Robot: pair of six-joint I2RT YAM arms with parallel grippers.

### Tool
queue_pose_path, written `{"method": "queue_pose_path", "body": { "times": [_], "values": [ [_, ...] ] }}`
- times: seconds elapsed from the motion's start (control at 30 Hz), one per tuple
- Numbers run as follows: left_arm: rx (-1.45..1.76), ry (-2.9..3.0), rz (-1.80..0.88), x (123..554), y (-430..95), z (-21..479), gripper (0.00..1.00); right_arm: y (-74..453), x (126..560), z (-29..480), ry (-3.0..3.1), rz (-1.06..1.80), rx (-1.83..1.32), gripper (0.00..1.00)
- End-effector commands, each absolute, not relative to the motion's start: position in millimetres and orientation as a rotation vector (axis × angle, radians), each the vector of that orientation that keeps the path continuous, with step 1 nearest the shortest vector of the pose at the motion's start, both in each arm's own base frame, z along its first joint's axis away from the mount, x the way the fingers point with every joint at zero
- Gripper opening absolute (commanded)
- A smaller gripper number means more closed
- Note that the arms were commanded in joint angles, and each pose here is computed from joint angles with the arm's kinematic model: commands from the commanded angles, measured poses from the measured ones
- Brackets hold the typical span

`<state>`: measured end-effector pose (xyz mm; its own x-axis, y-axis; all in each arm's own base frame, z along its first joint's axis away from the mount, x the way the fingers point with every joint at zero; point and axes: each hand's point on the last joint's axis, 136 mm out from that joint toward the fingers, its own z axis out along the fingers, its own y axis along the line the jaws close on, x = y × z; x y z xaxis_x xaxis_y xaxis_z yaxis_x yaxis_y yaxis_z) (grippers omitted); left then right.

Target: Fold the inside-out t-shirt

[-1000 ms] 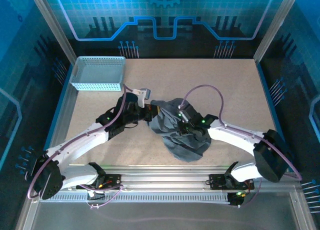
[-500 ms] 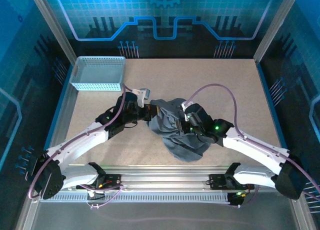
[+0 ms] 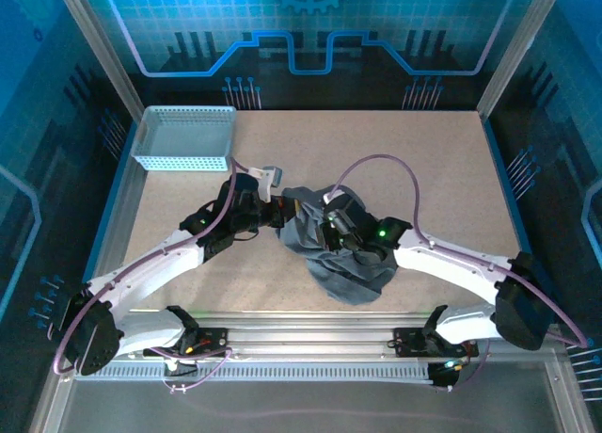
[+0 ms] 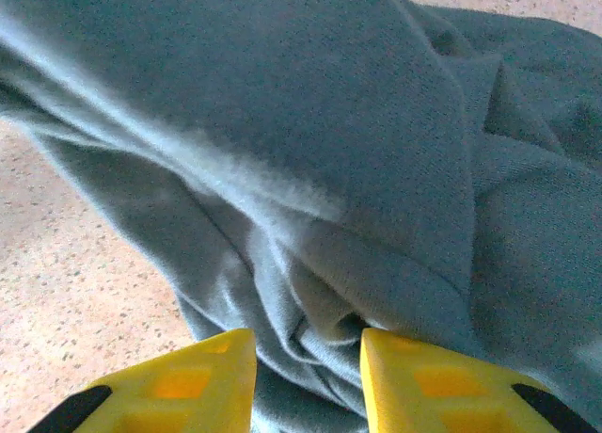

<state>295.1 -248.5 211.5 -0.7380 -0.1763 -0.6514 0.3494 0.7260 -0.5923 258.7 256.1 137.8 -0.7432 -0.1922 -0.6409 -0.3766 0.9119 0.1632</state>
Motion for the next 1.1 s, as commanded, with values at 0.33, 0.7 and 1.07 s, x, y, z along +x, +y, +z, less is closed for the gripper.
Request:
{"method": "queue_pose_path", "body": {
  "times": [0.33, 0.7, 1.07],
  "values": [
    [0.123, 2.186, -0.976, 296.1, -249.3, 225.5, 0.0, 260.3, 290.3, 139.1, 2.395, 0.312, -0.312, 0.18],
    [-0.005, 2.316, -0.788, 329.0, -222.0, 201.1, 0.0, 257.7, 233.7, 212.1, 2.253, 0.613, -0.494, 0.0],
    [0.163, 2.611, -0.636, 340.7, -259.0, 135.3, 0.15, 235.5, 215.8, 190.7, 2.219, 0.839, -0.388, 0.0]
  ]
}}
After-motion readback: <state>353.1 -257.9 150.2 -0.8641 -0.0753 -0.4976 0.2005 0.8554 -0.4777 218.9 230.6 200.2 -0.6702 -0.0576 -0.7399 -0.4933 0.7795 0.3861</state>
